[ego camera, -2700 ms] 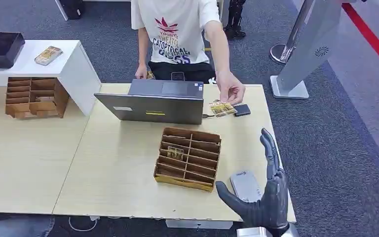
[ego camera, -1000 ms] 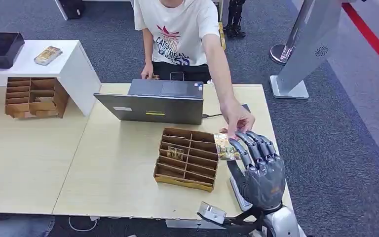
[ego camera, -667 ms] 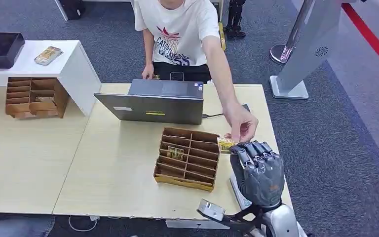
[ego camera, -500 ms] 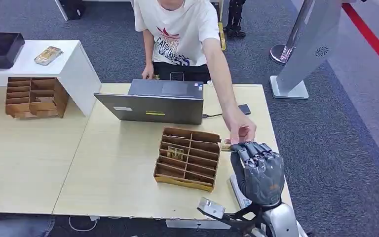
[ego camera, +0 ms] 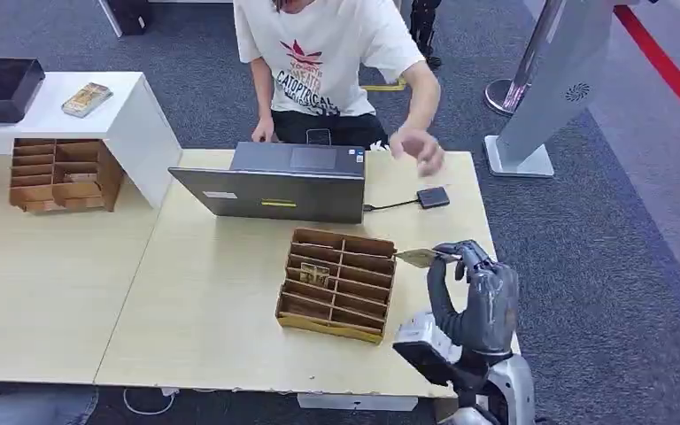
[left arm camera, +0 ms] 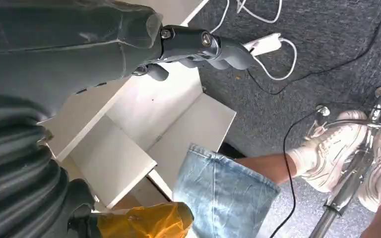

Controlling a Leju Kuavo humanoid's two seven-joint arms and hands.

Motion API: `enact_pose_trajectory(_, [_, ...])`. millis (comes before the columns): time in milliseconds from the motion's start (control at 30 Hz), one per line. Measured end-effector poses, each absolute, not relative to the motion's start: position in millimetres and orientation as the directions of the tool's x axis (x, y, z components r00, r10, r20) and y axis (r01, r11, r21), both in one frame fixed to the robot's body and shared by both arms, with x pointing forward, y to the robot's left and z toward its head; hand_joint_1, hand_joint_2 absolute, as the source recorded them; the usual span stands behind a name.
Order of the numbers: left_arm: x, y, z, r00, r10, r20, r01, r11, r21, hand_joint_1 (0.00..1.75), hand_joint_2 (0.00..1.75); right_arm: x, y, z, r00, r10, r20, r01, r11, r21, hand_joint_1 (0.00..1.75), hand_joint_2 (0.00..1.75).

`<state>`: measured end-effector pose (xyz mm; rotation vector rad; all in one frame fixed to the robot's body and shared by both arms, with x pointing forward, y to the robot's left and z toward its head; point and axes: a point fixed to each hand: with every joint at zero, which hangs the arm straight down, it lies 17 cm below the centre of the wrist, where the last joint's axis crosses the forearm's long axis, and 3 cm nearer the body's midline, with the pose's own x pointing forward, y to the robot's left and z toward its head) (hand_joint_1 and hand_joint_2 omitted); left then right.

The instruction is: Pass the card to the sensor for recognition and then transmit it.

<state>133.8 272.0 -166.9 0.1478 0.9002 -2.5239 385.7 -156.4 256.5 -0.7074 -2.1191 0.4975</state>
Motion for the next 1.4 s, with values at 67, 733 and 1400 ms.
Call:
enact_pose_trajectory(67, [134,273,-167,-0.892,-0.373,-0.253,0.449,-0.684,-0.575,0.00,1.75,389,-163,254,-0.483,0.512,0.710,0.221,0.856,-0.467,1.75,1.75])
enact_pose_trajectory(733, [133,267,-167,-0.893,-0.372,-0.253,0.448,-0.689,-0.569,0.00,1.75,403,-219,194,-0.171,-0.071,0.983,-0.059,0.996,0.062,1.75,1.75])
enact_pose_trajectory(1400, [134,262,-166,-0.891,-0.380,-0.249,0.453,-0.692,-0.562,0.00,1.75,409,-263,99,0.133,0.052,0.990,-0.101,0.994,-0.039,1.75,1.75])
